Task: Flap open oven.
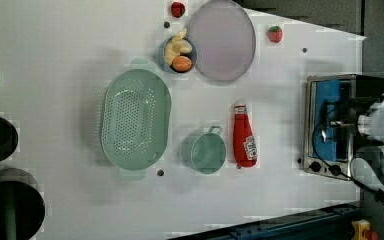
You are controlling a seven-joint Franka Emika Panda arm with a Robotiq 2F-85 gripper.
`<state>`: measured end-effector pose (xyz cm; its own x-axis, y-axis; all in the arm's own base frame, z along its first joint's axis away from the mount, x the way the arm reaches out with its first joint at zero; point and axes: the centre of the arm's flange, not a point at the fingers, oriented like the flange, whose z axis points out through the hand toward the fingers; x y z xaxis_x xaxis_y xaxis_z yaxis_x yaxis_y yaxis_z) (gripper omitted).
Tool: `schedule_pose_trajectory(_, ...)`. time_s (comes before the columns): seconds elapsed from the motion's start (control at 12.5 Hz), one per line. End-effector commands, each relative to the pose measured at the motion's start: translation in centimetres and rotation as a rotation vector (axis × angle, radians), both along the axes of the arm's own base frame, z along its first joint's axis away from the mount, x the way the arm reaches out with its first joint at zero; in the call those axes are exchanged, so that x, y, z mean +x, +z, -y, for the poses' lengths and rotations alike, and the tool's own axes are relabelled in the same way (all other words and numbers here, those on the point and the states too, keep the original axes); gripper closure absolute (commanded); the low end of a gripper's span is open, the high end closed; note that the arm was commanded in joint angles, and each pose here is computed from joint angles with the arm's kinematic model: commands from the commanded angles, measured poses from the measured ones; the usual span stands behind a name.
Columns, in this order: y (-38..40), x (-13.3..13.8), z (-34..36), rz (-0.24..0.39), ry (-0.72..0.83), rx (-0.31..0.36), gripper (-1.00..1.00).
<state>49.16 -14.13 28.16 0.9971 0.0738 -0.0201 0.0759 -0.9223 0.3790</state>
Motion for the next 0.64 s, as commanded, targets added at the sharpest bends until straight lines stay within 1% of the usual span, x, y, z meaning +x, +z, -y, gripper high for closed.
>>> schedule_pose_trajectory(0.08,-5.1,-0.1,-5.1,-0.013,-0.082,-0.037,0.65)
schedule_pose_trajectory(0.24,-7.7,0.1,-7.2,-0.018,-0.075,-0.094,0.65)
schedule_pose_trajectory(0.48,-11.3,0.3,-10.1,-0.027,-0.071,-0.197,0.65)
schedule_pose_trajectory(0.56,-12.4,0.4,-10.8,-0.025,-0.09,-0.219,0.65)
schedule_pose_trajectory(0.64,-13.5,0.4,-11.3,-0.019,-0.114,-0.225,0.65)
